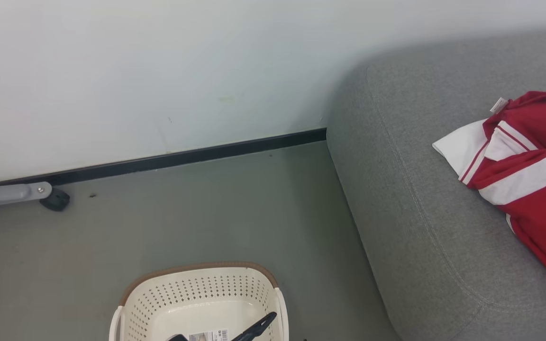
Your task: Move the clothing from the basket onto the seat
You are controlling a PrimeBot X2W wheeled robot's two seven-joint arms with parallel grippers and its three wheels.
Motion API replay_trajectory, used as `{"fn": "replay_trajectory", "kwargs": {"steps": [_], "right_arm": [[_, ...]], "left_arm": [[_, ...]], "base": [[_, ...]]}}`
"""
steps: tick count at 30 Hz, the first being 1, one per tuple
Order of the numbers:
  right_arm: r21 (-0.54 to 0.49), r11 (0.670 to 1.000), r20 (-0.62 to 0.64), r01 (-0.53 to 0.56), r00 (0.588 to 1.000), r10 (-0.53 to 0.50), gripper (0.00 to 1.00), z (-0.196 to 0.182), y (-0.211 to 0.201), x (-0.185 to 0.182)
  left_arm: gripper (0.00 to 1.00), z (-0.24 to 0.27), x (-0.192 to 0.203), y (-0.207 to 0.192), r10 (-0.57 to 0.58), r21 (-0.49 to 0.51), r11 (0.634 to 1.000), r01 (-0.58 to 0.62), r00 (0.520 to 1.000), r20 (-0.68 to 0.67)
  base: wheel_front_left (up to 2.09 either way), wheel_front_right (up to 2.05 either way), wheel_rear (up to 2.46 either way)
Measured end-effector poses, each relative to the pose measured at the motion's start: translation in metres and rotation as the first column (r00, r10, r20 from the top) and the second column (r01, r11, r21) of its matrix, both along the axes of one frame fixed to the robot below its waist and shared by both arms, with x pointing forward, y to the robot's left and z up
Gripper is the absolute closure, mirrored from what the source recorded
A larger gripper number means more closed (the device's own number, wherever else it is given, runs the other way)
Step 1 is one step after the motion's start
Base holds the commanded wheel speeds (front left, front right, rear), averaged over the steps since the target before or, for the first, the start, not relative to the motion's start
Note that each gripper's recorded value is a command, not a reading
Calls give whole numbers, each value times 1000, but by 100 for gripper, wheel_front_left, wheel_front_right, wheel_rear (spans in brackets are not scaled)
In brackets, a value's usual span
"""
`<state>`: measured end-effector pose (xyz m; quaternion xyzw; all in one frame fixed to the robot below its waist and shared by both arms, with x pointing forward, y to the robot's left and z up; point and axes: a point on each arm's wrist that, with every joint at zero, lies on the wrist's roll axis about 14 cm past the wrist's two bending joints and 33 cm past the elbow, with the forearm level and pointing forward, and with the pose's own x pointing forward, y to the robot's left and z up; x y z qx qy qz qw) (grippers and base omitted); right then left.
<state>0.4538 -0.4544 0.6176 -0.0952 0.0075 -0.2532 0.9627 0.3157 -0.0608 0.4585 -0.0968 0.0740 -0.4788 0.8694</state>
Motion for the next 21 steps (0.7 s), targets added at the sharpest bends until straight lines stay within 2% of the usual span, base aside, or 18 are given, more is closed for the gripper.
{"fn": "replay_trajectory", "kwargs": {"steps": [5,12,21], "right_arm": [[-37,996,92,-86,992,89,0,15,24,-1],[-32,972,171,-232,957,234,0,19,76,-4],[-38,911,263,-411,875,406,0,20,152,-18]], "left_arm": [[0,8,0,3,35,-1,999,-35,999,19],[0,20,2,17,123,-7,992,-123,991,46],[0,35,-4,40,226,-20,974,-225,970,89]], "base": [[0,0,0],[0,0,0],[0,0,0]]}}
